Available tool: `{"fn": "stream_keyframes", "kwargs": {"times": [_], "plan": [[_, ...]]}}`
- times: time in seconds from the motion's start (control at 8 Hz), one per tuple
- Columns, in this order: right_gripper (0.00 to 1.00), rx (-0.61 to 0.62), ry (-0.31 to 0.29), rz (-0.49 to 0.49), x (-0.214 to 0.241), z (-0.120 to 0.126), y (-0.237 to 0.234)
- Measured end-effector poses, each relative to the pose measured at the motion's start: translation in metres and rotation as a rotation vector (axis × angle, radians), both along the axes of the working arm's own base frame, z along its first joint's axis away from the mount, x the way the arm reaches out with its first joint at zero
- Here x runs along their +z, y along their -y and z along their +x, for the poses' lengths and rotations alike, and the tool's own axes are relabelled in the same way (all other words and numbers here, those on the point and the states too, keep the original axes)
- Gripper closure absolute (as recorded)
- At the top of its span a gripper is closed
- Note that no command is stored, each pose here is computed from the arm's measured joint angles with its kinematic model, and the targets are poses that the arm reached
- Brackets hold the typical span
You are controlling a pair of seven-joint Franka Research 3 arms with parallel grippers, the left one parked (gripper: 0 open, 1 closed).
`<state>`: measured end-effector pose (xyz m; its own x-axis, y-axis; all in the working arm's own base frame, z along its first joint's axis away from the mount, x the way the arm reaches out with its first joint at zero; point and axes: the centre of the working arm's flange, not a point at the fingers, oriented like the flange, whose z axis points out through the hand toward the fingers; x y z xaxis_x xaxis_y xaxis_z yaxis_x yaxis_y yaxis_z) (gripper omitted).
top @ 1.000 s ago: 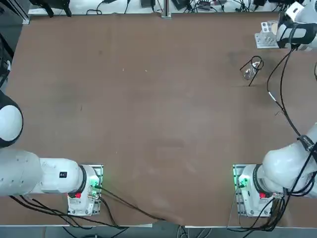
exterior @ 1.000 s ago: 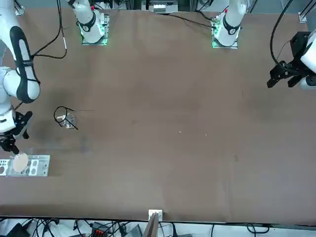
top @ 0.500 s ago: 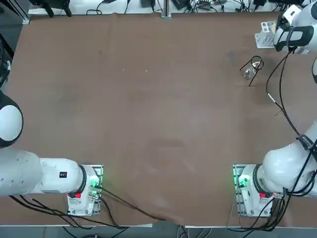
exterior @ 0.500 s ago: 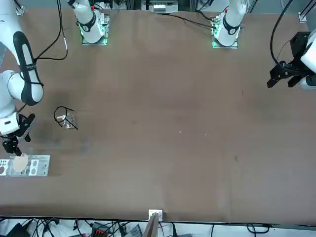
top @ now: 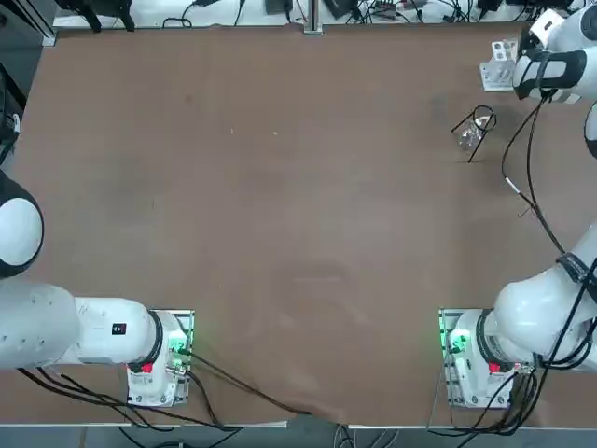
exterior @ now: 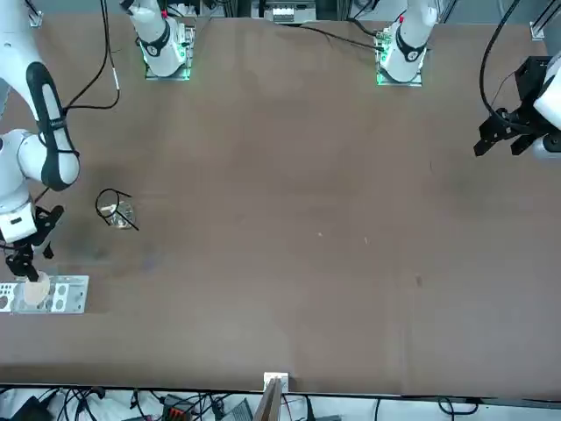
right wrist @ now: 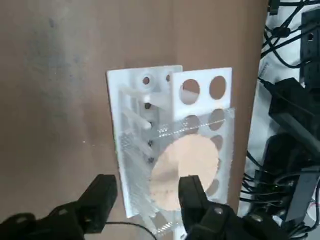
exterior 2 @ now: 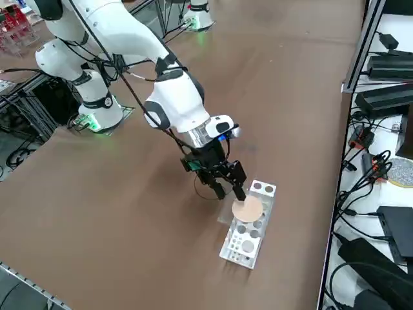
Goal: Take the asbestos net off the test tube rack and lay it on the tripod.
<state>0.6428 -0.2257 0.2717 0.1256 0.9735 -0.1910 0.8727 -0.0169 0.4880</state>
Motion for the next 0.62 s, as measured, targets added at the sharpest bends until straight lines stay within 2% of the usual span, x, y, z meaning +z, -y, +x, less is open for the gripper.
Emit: {"fn": "stream_keyframes", "kwargs": {"times": [0.12, 0.25, 0.62], "plan": [[0.30, 0.002, -0.001, -0.001, -0.0018, 0.0015, 0.0005], [0.38, 0.002, -0.001, -0.002, -0.0044, 0.0026, 0.0009], [0.50, 0.002, -0.005, -0.002, -0.0107, 0.0038, 0.0025]]}}
